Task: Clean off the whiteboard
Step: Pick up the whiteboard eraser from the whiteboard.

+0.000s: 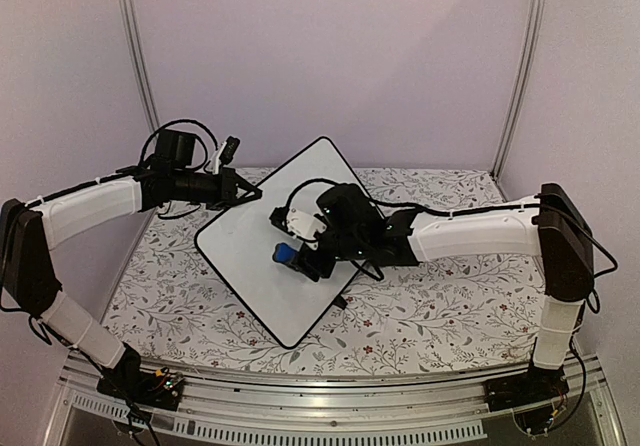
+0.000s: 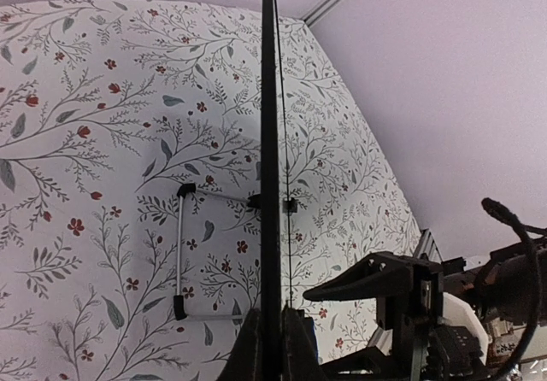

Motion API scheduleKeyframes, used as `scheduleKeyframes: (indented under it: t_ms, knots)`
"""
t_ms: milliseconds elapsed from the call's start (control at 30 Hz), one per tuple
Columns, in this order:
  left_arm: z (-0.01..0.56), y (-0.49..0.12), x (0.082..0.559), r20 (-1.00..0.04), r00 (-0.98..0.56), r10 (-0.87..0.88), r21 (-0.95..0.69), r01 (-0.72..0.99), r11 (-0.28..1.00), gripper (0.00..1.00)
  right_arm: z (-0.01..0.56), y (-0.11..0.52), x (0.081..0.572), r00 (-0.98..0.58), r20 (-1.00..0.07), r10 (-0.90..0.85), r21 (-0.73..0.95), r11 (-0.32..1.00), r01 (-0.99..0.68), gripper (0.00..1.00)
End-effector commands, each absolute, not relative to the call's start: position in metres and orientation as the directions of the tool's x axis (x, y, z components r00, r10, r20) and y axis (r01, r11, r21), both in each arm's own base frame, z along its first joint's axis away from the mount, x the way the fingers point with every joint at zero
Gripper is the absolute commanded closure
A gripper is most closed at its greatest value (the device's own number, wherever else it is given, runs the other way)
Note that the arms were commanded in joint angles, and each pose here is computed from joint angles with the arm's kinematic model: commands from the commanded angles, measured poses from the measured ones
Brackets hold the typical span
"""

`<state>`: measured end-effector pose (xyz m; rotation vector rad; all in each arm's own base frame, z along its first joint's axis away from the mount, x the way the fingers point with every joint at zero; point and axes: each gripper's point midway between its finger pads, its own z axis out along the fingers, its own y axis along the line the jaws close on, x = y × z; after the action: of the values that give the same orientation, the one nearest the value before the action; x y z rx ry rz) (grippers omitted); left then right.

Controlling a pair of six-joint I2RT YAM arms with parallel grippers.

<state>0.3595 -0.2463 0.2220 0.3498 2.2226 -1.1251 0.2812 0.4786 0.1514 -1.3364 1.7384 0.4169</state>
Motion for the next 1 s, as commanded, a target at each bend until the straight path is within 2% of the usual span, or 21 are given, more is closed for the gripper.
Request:
scheduleKeyframes:
  t_ms: [0,233,367,567,733,967]
  knots:
    - [0.219,-0.247,0.36,-0.666,-0.746,-0.007,-0.594,0.525,0.61,1.0,0.147,0.484,0.285,-0.031,-0.791,-0.611,-0.238,0.354,-0.905,0.3]
    - [0.216,-0.247,0.36,-0.659,-0.752,-0.004,-0.597,0.52,0.611,1.0,0.146,0.488,0.281,-0.03,-0.797,-0.604,-0.219,0.335,-0.916,0.41]
    - [0.216,-0.247,0.36,-0.662,-0.749,-0.006,-0.594,0.52,0.614,1.0,0.148,0.489,0.28,-0.027,-0.801,-0.598,-0.215,0.331,-0.919,0.53]
    - [0.216,-0.247,0.36,-0.66,-0.752,-0.005,-0.597,0.52,0.611,1.0,0.151,0.492,0.277,-0.023,-0.809,-0.587,-0.204,0.318,-0.926,0.56]
    - [0.218,-0.247,0.36,-0.663,-0.748,-0.006,-0.594,0.521,0.613,1.0,0.15,0.491,0.277,-0.034,-0.813,-0.582,-0.191,0.321,-0.928,0.71]
    - [0.217,-0.247,0.36,-0.661,-0.75,-0.005,-0.597,0.522,0.61,1.0,0.155,0.481,0.28,-0.085,-0.839,-0.537,-0.131,0.352,-0.927,0.73]
